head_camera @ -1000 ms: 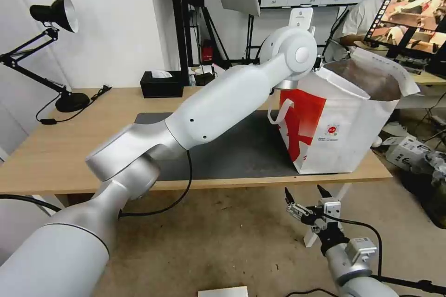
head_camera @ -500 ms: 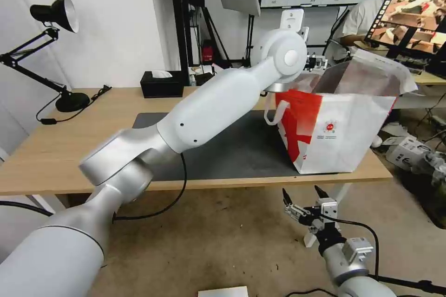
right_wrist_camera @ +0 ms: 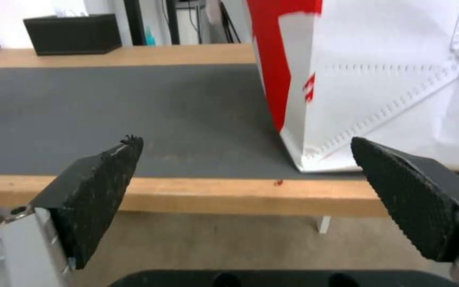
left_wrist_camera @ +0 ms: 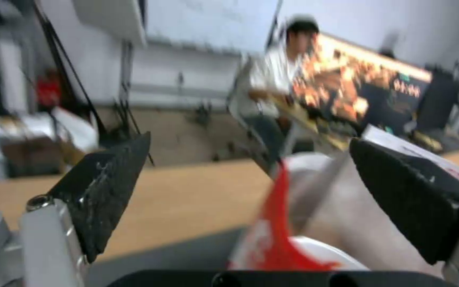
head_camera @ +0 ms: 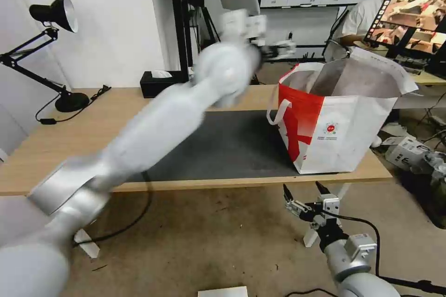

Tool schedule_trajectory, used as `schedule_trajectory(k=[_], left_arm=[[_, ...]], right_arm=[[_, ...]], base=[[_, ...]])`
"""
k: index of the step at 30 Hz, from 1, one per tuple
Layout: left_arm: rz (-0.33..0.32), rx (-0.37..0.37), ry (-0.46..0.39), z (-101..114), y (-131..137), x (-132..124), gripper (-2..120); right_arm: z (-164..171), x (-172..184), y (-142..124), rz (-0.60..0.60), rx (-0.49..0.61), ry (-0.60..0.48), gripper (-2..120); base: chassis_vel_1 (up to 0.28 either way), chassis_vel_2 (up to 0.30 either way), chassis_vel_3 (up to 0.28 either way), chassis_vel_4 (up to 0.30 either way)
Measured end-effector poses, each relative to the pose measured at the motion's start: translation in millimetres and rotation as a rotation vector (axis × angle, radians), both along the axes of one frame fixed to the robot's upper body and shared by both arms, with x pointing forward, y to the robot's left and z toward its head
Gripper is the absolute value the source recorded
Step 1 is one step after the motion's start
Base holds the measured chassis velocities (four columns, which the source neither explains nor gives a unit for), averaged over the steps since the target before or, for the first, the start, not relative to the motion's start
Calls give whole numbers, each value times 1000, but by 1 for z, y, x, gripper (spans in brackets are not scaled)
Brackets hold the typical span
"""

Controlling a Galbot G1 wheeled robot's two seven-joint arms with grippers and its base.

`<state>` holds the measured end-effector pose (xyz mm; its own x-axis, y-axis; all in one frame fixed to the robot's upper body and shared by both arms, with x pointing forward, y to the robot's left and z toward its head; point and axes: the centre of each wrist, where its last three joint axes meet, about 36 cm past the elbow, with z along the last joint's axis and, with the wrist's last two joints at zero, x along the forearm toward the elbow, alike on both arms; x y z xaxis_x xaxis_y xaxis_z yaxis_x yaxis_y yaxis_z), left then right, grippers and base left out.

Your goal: Pick up the trash from the table and place it into the takeout bag.

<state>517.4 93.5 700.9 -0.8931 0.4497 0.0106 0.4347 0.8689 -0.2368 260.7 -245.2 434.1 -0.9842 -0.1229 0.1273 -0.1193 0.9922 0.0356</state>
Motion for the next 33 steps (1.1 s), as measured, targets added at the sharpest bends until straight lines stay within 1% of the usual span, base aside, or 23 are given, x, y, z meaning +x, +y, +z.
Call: schedule_trajectory(k=[1,3,4,5,6,7,8,9,10,11,13,14,16,17,18,20,21,22,24,26,27,28,33], left_arm=[[20,5,-34,-12,20,-8,100],[93,25,-124,-36,80,-31,100],[93,25,-124,-36,80,-31,100],[123,33,-151,-45,104,-44,100],[144,41,-163,-51,116,-52,100],[189,72,-181,-67,138,-72,100],[189,72,-181,-67,138,-72,100],[223,103,-206,-83,155,-92,100],[241,125,-213,-96,165,-103,100],[241,125,-213,-96,165,-103,100],[268,139,-223,-116,177,-128,100],[268,139,-223,-116,177,-128,100],[324,144,-239,-132,189,-165,100],[324,144,-239,-132,189,-165,100],[335,148,-231,-139,190,-177,100],[403,156,-190,-161,194,-226,100],[403,156,-190,-161,194,-226,100],[425,159,-181,-167,194,-239,100],[484,163,-141,-180,187,-280,100],[488,163,-138,-180,186,-283,100],[516,167,-122,-186,180,-302,100],[523,173,-120,-189,177,-308,100],[548,189,-130,-199,166,-323,100]], right_arm=[[2,0,0,0,0,-7,100],[8,1,-1,3,0,-24,100],[8,1,-1,3,0,-24,100],[10,2,-2,4,-2,-30,100],[11,2,-2,5,-2,-33,100],[14,2,-3,4,-4,-43,100],[14,2,-3,4,-4,-43,100],[17,1,-6,-7,-5,-60,100],[20,-3,-10,-22,-8,-75,100],[20,-3,-10,-22,-8,-75,100],[29,-12,-16,-66,-15,-105,100],[29,-12,-16,-66,-15,-105,100],[37,-13,-19,-70,-33,-129,100],[37,-13,-19,-70,-33,-129,100],[38,-13,-20,-68,-43,-135,100],[40,-15,-20,-57,-80,-158,100],[40,-15,-20,-57,-80,-158,100],[40,-16,-19,-57,-86,-165,100],[43,-20,-17,-54,-97,-191,100],[43,-21,-16,-53,-98,-194,100],[45,-24,-14,-47,-100,-204,100],[46,-26,-13,-44,-103,-209,100],[46,-34,-8,-37,-119,-222,100]], base=[[0,0,0,0],[0,0,0,0],[0,0,0,0],[0,0,0,0],[0,0,0,0],[0,0,0,0],[0,0,0,0],[0,0,0,0],[0,0,0,0],[0,0,0,0],[0,0,0,0],[0,0,0,0],[0,0,0,0],[0,0,0,0],[0,0,0,0],[0,0,0,0],[0,0,0,0],[0,0,0,0],[0,0,0,0],[0,0,0,0],[0,0,0,0],[0,0,0,0],[0,0,0,0]])
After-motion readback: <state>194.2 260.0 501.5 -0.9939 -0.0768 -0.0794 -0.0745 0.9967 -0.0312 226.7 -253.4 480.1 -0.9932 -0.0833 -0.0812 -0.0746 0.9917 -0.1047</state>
